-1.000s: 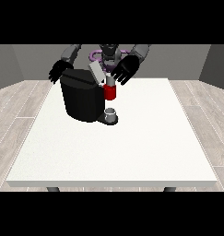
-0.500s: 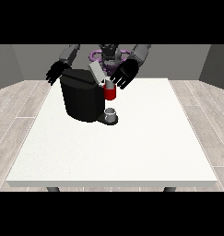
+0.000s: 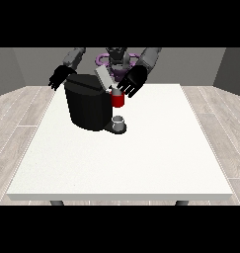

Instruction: Insert the coffee pod into the coffee machine and close the lid

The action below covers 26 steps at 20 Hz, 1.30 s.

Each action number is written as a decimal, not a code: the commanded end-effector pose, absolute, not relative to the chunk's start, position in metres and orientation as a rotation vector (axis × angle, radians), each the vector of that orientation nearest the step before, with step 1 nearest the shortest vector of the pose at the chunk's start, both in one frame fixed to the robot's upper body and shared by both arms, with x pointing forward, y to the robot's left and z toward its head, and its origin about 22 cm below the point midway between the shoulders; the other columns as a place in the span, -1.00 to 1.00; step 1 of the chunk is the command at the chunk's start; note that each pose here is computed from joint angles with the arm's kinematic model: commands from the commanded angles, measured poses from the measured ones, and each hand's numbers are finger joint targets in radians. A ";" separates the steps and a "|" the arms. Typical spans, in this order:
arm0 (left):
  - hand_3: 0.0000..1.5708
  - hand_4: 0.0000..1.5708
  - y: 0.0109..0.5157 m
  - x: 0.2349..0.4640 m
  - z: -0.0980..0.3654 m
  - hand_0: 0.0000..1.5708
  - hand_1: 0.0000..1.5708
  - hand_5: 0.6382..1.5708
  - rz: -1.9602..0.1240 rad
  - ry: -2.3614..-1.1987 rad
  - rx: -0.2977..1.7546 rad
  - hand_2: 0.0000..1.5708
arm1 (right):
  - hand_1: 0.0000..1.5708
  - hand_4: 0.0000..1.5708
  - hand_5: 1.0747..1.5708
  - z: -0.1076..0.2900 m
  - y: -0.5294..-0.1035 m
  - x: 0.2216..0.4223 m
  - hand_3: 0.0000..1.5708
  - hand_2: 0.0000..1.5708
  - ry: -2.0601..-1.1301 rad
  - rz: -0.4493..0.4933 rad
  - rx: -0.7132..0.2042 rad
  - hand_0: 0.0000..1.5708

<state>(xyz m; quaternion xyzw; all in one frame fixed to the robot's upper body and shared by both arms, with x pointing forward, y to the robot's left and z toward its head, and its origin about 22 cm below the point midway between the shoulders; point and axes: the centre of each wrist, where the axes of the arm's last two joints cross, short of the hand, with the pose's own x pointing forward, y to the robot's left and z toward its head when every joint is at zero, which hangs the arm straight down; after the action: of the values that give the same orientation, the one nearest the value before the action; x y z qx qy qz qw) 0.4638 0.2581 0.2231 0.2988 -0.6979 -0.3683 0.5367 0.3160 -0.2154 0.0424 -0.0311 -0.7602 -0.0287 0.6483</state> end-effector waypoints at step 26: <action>-1.00 -1.00 0.257 0.463 0.223 -1.00 -1.00 1.00 -1.067 -1.584 0.803 -1.00 | -1.00 -0.57 1.00 0.038 -0.223 0.317 -1.00 -1.00 -1.724 -0.057 -0.088 -1.00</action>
<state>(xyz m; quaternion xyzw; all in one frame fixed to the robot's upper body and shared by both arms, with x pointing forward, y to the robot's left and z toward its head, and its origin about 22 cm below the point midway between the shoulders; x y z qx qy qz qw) 0.4619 0.2679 0.2374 0.3262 -0.6773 -0.4270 0.5025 0.3157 -0.2140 0.0356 -0.0352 -0.7651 -0.0343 0.6420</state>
